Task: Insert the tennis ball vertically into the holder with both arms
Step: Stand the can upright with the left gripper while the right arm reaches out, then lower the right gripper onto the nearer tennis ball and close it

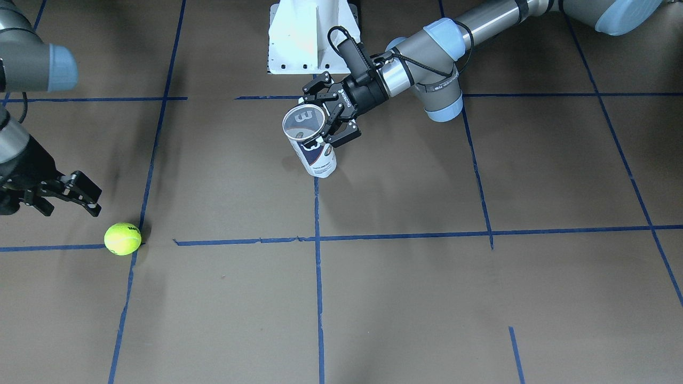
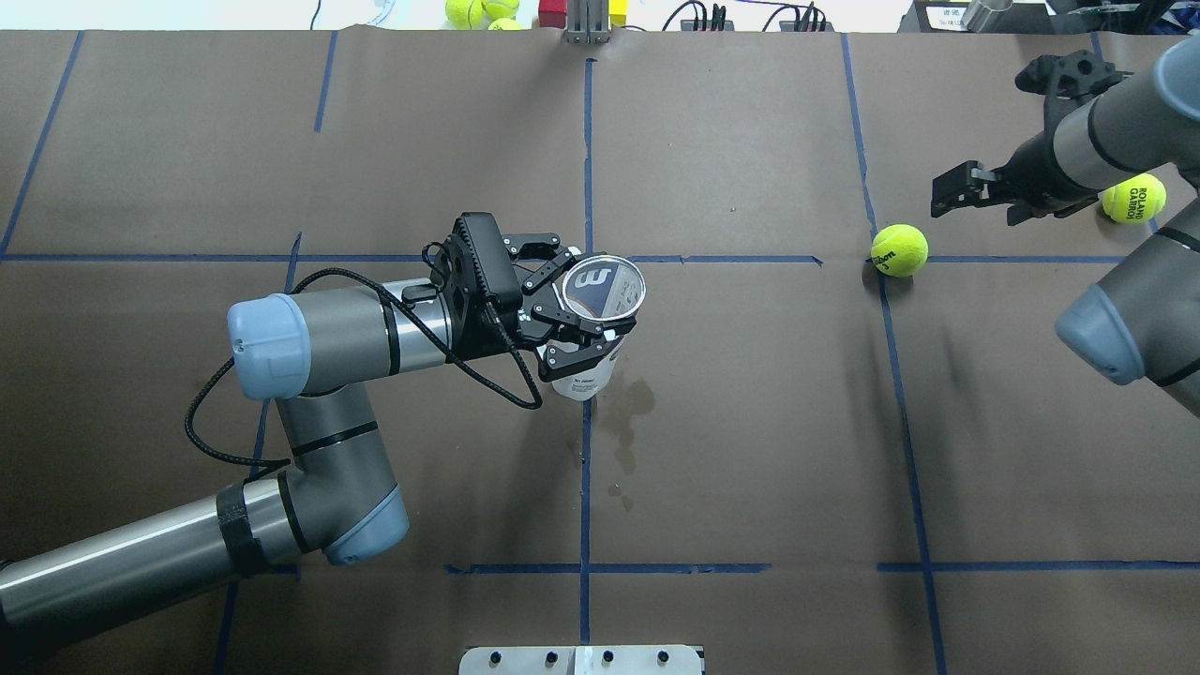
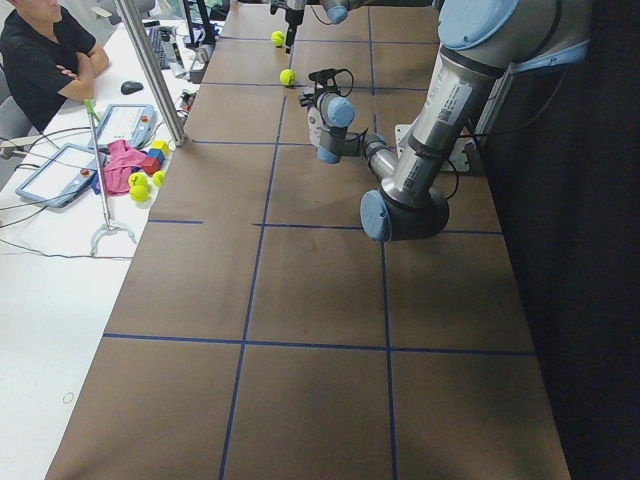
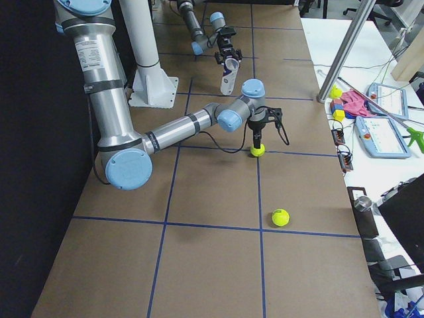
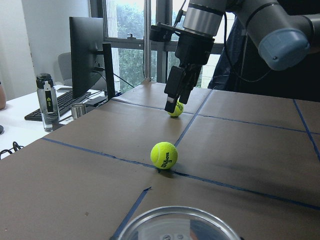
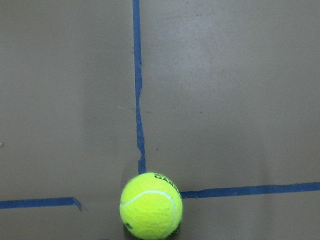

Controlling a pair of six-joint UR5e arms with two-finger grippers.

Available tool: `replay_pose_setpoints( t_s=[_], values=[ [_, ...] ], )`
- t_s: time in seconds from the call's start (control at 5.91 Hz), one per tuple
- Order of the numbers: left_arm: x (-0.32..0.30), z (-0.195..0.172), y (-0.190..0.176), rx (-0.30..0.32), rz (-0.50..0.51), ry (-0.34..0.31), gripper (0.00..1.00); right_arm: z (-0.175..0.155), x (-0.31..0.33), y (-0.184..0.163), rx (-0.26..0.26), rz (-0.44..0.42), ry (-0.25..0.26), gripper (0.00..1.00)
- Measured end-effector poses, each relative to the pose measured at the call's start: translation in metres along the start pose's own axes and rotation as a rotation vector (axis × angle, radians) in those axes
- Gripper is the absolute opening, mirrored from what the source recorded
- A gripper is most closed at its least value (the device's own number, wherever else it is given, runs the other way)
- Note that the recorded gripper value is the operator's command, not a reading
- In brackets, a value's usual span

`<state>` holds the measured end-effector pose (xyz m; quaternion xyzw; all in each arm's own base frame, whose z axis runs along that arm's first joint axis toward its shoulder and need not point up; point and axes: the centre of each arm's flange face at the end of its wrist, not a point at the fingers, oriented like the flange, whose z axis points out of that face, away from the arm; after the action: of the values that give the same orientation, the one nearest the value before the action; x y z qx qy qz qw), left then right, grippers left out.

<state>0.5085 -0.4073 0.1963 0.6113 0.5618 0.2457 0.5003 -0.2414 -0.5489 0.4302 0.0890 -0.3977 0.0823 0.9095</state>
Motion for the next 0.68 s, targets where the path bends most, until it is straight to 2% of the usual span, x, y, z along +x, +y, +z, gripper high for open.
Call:
replay_pose_setpoints(
  t_s=[0.68],
  values=[
    [0.005,0.001,0.028,0.052,-0.002,0.037,0.73,0.011,-0.013,-0.004,-0.008,-0.006,0.008,1.00]
  ],
)
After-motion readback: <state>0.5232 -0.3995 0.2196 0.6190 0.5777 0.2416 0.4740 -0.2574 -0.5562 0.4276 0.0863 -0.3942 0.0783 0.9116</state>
